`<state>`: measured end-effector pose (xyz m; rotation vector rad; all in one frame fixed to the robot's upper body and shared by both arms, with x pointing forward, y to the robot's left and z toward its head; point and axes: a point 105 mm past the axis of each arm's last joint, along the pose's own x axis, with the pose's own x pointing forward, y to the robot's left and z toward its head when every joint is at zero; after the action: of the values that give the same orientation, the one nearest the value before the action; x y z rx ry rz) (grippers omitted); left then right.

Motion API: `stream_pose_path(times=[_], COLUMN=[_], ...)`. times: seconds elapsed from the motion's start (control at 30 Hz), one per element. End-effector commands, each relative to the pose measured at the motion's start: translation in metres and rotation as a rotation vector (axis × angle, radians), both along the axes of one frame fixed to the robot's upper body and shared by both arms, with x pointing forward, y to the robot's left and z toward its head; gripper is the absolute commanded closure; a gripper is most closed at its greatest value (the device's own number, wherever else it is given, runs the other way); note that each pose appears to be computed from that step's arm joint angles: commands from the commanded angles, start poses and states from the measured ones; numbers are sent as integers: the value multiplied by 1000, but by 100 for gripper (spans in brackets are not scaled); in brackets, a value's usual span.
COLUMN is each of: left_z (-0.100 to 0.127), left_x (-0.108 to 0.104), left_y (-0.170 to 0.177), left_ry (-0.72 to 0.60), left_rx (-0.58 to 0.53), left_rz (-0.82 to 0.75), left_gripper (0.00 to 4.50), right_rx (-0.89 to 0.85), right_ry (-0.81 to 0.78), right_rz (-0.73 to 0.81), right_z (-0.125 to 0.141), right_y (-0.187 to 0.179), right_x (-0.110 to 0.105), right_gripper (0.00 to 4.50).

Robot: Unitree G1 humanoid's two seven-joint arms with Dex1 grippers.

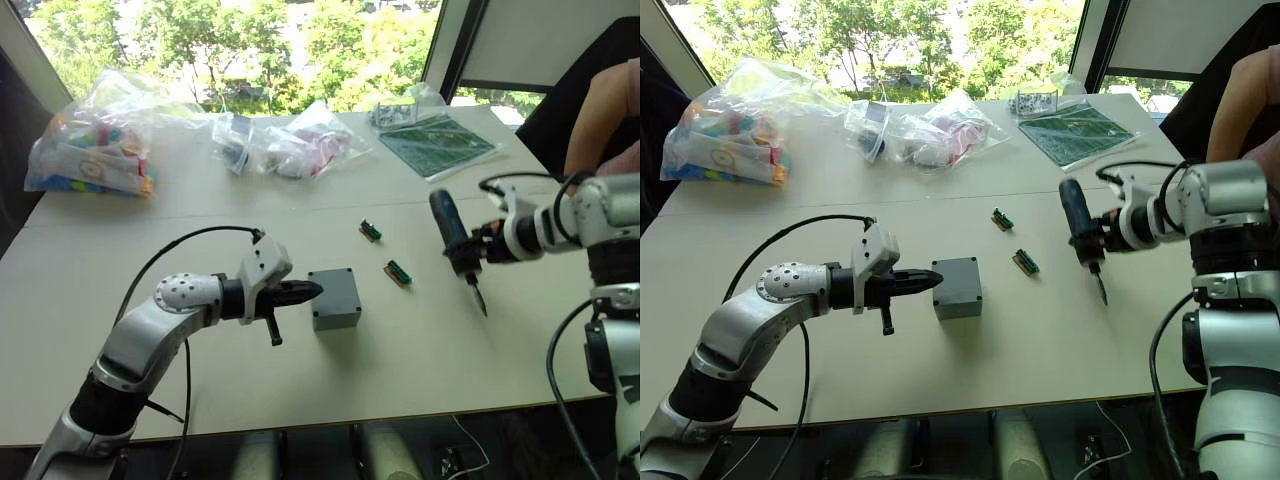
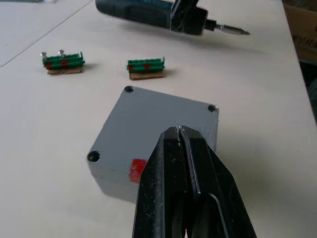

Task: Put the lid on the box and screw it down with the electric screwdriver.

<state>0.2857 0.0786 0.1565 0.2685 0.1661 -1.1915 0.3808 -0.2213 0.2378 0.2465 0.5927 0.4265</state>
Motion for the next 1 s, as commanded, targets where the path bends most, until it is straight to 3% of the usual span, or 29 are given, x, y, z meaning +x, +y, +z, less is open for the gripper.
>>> stream_pose_path(times=[0.03,0.1,0.37,0.67,0.8,1.0], left_z=[22,27,28,25,7,-3], left_x=[7,9,15,8,12,10], left_y=[3,5,-1,-5,-15,-16], left_ry=[-33,-21,32,68,115,127], left_rx=[-51,-65,-37,-15,-1,20], left_rz=[-27,-43,-114,-165,-146,-157], left_gripper=[450,450,450,450,450,450], right_rx=[257,345,485,478,450,429], right_ry=[-644,-797,-787,-791,-743,-744], right_rz=[68,55,287,312,310,296], right_z=[112,113,48,29,1,-6], right_y=[18,32,108,122,131,137], right_x=[-16,-27,-67,-73,-66,-60], right_gripper=[270,270,270,270,270,270])
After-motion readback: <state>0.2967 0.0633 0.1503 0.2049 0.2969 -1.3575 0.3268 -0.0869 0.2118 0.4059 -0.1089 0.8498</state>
